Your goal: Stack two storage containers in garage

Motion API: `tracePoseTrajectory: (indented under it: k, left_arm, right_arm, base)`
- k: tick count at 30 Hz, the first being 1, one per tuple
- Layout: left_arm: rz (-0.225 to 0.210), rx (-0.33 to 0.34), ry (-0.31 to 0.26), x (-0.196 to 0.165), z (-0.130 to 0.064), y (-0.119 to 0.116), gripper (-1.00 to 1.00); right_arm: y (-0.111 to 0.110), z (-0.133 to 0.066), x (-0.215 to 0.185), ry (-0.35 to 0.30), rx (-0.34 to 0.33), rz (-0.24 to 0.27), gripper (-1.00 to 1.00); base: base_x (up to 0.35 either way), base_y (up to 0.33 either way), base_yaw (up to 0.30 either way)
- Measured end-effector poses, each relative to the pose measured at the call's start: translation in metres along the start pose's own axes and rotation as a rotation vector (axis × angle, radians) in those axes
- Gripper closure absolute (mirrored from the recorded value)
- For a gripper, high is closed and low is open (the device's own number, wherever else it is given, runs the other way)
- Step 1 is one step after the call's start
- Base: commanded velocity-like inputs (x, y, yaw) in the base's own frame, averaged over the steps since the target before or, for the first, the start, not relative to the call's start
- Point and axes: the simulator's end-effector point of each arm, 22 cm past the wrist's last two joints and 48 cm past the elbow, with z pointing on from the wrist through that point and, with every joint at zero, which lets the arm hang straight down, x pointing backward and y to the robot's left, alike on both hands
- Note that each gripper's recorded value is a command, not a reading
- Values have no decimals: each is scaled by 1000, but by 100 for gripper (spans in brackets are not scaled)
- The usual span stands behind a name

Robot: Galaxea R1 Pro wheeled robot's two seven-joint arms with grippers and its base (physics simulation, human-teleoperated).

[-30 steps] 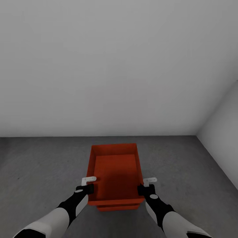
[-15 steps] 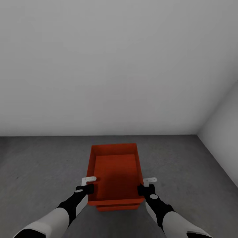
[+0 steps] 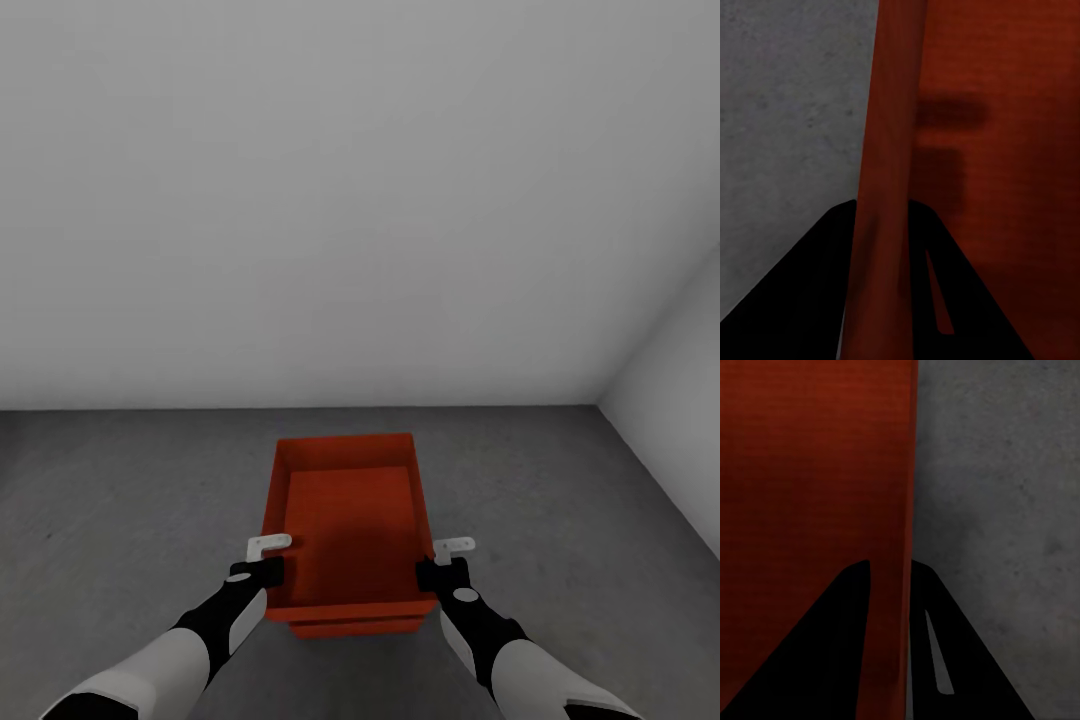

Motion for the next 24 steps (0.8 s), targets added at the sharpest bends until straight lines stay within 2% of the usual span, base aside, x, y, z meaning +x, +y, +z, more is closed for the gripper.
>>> tracePoseTrajectory:
  k: [13,24]
  left_arm:
    - [0,0,-1,11,18,-1,100]
    - [0,0,-1,11,18,-1,100]
  right_arm:
    - [1,16,14,-1,0,0,100]
    - [1,16,14,-1,1,0,100]
  base:
    - [0,0,0]
    - [0,0,0]
